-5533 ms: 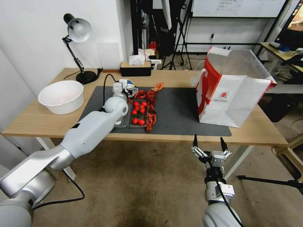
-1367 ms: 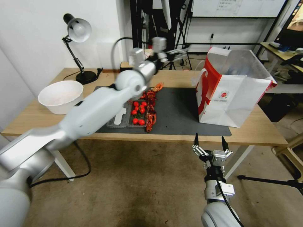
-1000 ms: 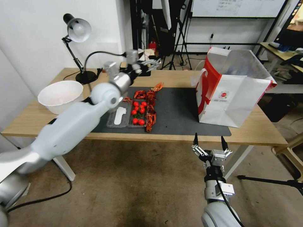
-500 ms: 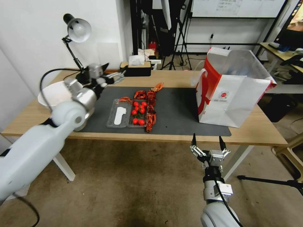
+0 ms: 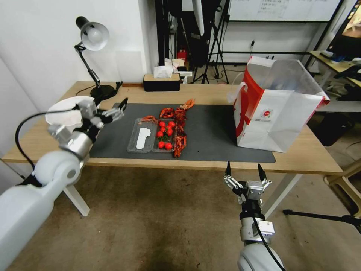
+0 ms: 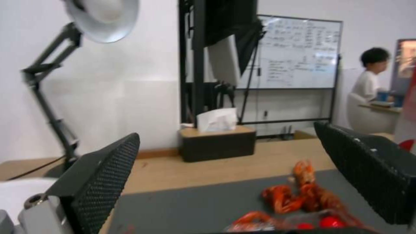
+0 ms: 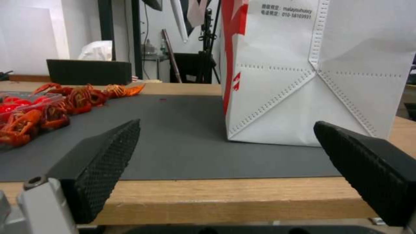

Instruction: Pick up the trash from the table and place it into the takeout bag.

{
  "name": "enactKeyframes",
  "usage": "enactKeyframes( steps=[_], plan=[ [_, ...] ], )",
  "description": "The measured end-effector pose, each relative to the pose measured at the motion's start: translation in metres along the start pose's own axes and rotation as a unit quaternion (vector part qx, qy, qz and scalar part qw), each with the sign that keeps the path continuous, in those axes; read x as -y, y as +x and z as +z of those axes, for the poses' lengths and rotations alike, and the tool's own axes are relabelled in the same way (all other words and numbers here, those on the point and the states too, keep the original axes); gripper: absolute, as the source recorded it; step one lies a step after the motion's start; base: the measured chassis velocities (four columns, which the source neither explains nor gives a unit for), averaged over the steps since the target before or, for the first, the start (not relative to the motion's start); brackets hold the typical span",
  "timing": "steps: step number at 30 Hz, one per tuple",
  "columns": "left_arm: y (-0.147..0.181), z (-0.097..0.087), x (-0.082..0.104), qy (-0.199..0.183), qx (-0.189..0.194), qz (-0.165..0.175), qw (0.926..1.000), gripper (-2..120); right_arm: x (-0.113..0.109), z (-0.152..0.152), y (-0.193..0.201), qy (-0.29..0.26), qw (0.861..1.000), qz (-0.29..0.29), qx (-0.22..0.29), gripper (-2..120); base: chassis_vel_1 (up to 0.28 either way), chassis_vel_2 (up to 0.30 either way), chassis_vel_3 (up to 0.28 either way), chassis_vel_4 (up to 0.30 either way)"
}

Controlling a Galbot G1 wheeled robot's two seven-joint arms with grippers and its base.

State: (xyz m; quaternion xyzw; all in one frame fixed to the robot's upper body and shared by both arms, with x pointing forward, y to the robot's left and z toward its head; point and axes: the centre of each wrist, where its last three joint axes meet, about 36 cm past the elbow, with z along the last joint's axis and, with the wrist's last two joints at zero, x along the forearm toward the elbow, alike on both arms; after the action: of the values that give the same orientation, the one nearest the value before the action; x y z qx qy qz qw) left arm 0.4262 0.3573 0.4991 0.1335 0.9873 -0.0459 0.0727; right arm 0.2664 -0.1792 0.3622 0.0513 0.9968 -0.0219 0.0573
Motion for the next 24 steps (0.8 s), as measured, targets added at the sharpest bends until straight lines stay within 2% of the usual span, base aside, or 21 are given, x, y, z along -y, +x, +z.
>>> enactKeyframes(
  steps=[4, 9, 13, 24],
  plan=[
    [0.023, 0.009, -0.006, -0.023, 0.003, -0.031, 0.9993, 100, 0.000, 0.002, 0.000, 0.002, 1.000, 0.000, 0.000, 100, 0.000, 0.000, 0.000, 0.000],
    [0.043, 0.019, -0.007, -0.032, 0.002, -0.056, 0.9979, 100, 0.001, 0.005, -0.001, 0.004, 1.000, -0.001, 0.000, 100, 0.000, 0.000, 0.000, 0.000],
    [0.081, 0.044, -0.006, -0.052, -0.014, -0.087, 0.9947, 100, 0.000, 0.008, -0.001, 0.004, 1.000, -0.001, -0.001, 100, 0.000, 0.000, 0.000, 0.000],
    [0.129, 0.083, 0.006, -0.066, -0.024, -0.103, 0.9922, 100, -0.001, 0.009, -0.001, 0.004, 1.000, -0.005, -0.003, 100, 0.000, 0.000, 0.000, 0.000]
  ],
)
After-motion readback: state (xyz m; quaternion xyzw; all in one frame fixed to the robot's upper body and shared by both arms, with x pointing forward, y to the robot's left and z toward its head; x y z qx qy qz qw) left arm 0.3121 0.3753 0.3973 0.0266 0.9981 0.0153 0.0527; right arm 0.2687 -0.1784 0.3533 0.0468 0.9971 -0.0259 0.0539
